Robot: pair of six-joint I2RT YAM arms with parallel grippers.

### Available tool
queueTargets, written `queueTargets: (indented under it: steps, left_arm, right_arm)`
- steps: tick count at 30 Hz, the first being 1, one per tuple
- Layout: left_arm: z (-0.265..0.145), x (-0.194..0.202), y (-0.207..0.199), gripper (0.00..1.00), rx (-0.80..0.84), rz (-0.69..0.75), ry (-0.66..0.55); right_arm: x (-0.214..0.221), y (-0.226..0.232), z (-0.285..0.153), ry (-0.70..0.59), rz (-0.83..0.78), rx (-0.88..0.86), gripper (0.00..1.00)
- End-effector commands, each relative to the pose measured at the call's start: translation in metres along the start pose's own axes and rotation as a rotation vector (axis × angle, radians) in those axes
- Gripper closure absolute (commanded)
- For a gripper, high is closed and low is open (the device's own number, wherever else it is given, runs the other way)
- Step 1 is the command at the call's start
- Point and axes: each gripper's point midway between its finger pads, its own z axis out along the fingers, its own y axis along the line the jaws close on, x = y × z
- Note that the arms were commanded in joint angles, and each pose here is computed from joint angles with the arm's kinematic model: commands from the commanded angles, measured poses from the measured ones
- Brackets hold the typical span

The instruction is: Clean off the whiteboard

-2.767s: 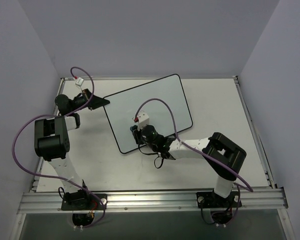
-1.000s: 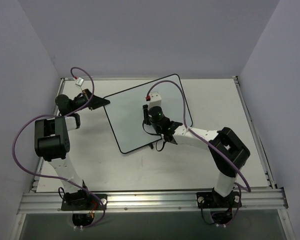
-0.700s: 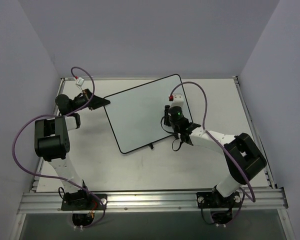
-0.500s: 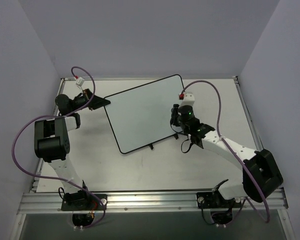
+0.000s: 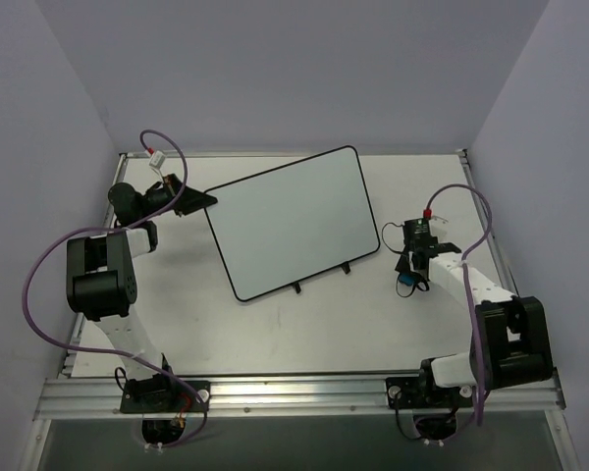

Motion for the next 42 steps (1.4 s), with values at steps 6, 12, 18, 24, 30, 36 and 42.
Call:
queueTargets:
  steps: [6, 12, 18, 24, 30, 36, 42]
  left_arm:
    - [0.0, -0.012, -0.014, 0.86, 0.019, 0.231, -0.015]
    - [-0.001, -0.015, -0.014, 0.78, 0.009, 0.234, -0.025]
    - [-0.002, -0.014, -0.012, 0.69, -0.016, 0.237, -0.027]
    - [-0.002, -0.015, -0.015, 0.67, -0.011, 0.247, -0.026]
    - [-0.003, -0.016, -0.016, 0.64, -0.009, 0.25, -0.026]
    - [-0.005, -0.016, -0.014, 0.59, -0.015, 0.245, -0.027]
    - [-0.01, -0.015, -0.007, 0.46, -0.035, 0.227, -0.02]
  right_arm:
    - [0.024, 0.001, 0.013, 0.147, -0.023, 0.027, 0.99]
    - [0.017, 0.002, 0.007, 0.114, -0.016, 0.012, 0.69]
    - [0.015, 0.004, 0.004, 0.1, -0.022, 0.001, 0.49]
    - [0.015, 0.005, 0.003, 0.098, -0.026, -0.009, 0.4]
    - [0.015, 0.009, 0.002, 0.097, -0.035, -0.025, 0.37]
    - [0.013, 0.013, -0.002, 0.082, -0.043, -0.05, 0.38]
    - [0.01, 0.019, -0.008, 0.063, -0.052, -0.085, 0.38]
